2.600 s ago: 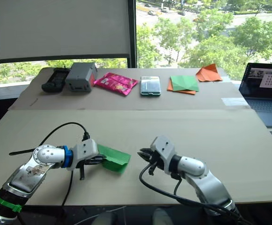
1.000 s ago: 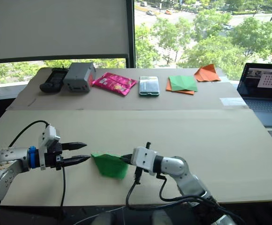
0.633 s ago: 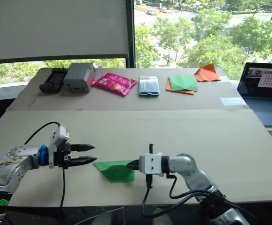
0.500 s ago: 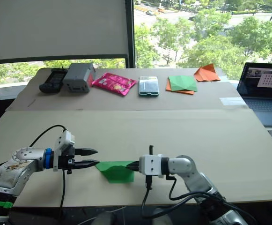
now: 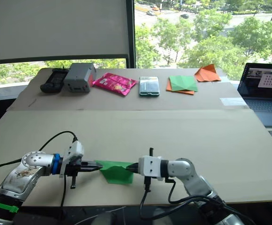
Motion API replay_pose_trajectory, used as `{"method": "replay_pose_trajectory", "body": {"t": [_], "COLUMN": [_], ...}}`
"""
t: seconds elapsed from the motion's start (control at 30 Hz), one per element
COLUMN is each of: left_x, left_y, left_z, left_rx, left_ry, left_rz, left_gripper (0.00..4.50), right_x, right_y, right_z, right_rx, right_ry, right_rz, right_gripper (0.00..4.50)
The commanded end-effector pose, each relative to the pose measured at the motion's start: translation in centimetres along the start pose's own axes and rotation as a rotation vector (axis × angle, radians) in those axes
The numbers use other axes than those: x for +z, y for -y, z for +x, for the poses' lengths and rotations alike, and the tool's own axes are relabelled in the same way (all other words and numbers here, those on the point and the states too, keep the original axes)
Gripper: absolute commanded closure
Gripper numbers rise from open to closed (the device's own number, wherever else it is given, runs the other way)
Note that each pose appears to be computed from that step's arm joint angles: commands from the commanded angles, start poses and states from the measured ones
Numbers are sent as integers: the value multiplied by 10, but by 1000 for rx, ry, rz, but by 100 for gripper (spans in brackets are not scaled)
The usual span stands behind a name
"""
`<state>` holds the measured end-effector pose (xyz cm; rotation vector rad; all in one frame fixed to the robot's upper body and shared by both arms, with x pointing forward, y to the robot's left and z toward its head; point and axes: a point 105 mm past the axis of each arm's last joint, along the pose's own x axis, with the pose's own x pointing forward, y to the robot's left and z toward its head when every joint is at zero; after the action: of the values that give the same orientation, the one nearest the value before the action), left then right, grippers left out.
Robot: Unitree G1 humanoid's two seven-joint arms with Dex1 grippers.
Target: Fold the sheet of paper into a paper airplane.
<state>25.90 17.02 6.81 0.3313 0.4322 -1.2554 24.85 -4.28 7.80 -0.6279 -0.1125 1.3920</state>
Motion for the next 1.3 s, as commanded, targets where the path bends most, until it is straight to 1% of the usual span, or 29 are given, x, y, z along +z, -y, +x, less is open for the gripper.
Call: {"method": "replay_pose_trajectory", "body": {"t": [0.03, 0.1, 0.23, 0.4, 0.47, 0.57, 0.67, 0.8, 0.87, 1.07, 1.3], "left_x": [5, 6, 2, -13, -17, -11, -16, -26, -29, -25, -27], "left_y": [-4, -4, -4, -4, -13, -23, -19, -4, -1, -5, -7], "left_z": [2, 4, 6, 7, 7, 9, 11, 11, 10, 11, 14], "left_rx": [10, 10, 10, 12, 61, 105, 80, 8, -5, 5, 8], "left_ry": [2, 13, -9, -96, -115, -95, -122, -164, -183, -171, -185], "left_rz": [43, 35, 37, 45, 41, 27, 41, 54, 72, 104, 138], "left_gripper": [448, 448, 448, 448, 448, 448, 448, 448, 448, 448, 448], "right_x": [8, 8, 9, 11, 12, 12, 12, 13, 12, 10, 8], "right_y": [2, 2, 2, 4, 4, 4, 4, 4, 5, 6, 14], "right_z": [0, 0, 0, 0, 0, 0, 0, 2, 1, 2, 13], "right_rx": [-10, -10, -10, -19, -20, -11, -14, -22, -25, -18, -38], "right_ry": [10, 9, 5, 10, 16, 11, 9, 6, 0, -22, -50], "right_rz": [-18, -16, -12, 25, 27, 15, 11, 27, 44, 95, 182], "right_gripper": [450, 450, 450, 450, 450, 450, 450, 450, 450, 450, 450]}}
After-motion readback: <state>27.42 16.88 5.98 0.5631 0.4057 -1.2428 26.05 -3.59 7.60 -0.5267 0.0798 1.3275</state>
